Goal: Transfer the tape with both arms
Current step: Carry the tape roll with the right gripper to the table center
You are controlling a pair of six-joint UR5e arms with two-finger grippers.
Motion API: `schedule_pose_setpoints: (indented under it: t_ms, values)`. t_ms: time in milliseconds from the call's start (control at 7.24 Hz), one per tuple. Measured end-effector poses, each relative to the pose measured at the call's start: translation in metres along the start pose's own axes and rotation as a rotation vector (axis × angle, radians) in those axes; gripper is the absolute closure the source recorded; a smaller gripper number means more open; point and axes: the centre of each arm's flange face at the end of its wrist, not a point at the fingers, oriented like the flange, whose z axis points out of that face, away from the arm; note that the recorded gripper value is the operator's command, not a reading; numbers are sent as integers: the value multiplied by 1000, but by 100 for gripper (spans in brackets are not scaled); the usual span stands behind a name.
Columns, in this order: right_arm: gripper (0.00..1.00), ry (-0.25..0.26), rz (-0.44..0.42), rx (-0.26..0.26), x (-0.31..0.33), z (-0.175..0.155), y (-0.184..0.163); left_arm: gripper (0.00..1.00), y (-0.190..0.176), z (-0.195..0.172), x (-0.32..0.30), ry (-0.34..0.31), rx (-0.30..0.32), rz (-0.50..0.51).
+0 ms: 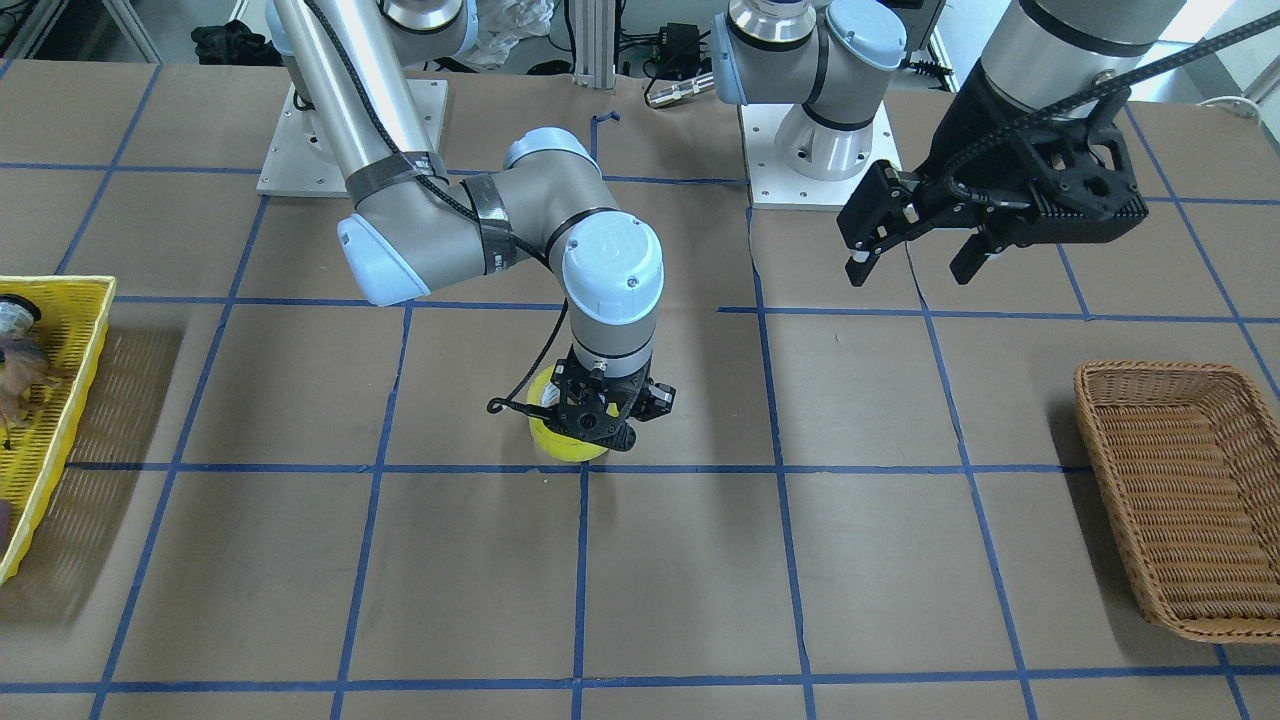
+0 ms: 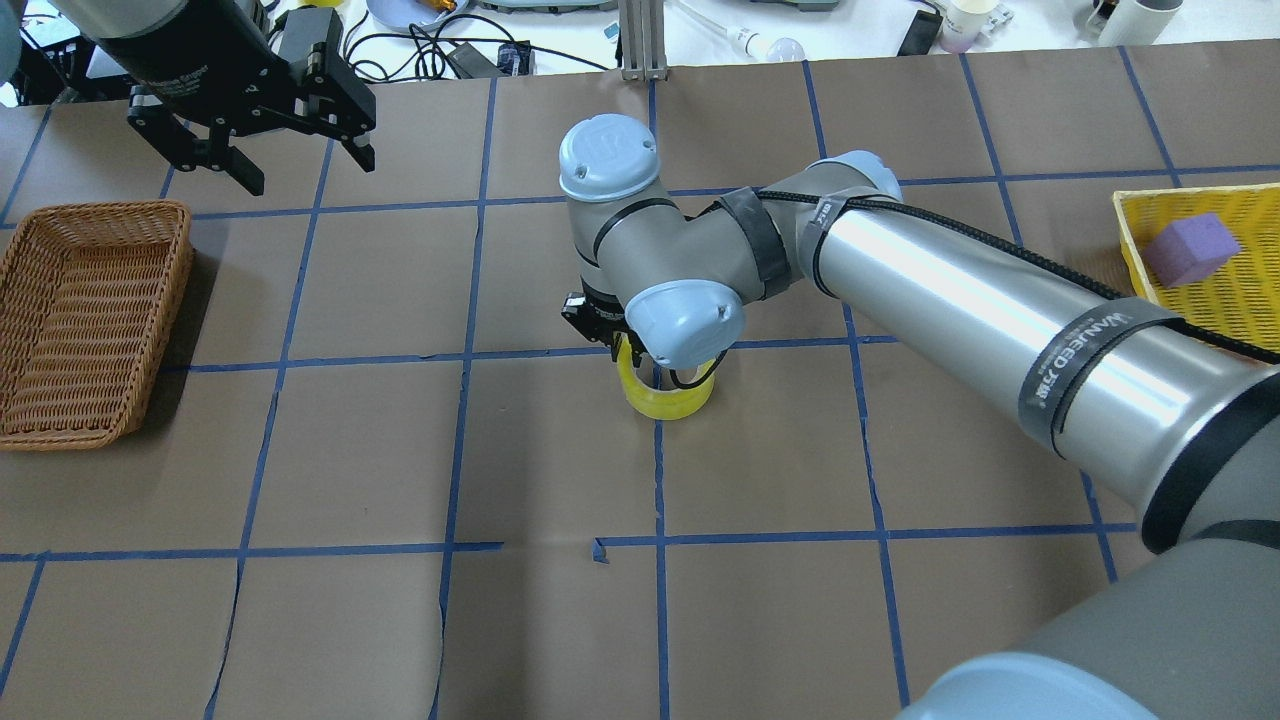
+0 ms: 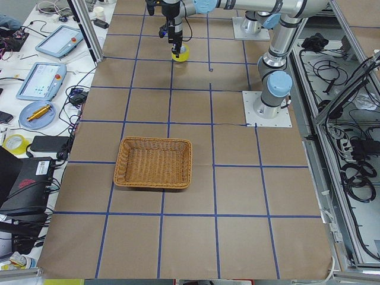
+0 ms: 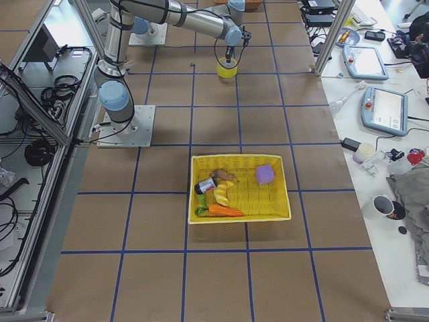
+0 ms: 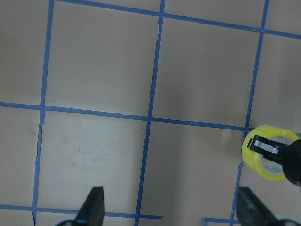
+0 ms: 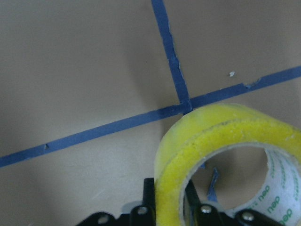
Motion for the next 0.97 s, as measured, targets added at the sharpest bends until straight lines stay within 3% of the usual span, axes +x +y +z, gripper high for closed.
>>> schedule_pose_setpoints:
  t_ms: [276, 414, 553, 691, 967]
  values:
    - [100, -31, 43, -58, -4, 10, 9, 0, 0, 0, 0, 0, 0, -1]
    - [98, -22, 40, -56, -3, 12, 10, 0, 0, 0, 0, 0, 1, 0]
    - [17, -6, 35, -47, 0, 15, 10, 0, 0, -1, 0, 0, 1, -1]
    - [0, 4, 33, -47, 2, 18, 11, 0, 0, -1, 0, 0, 1, -1]
    - [0, -11, 22, -13, 5, 5, 9, 0, 0, -1, -1, 0, 1, -1]
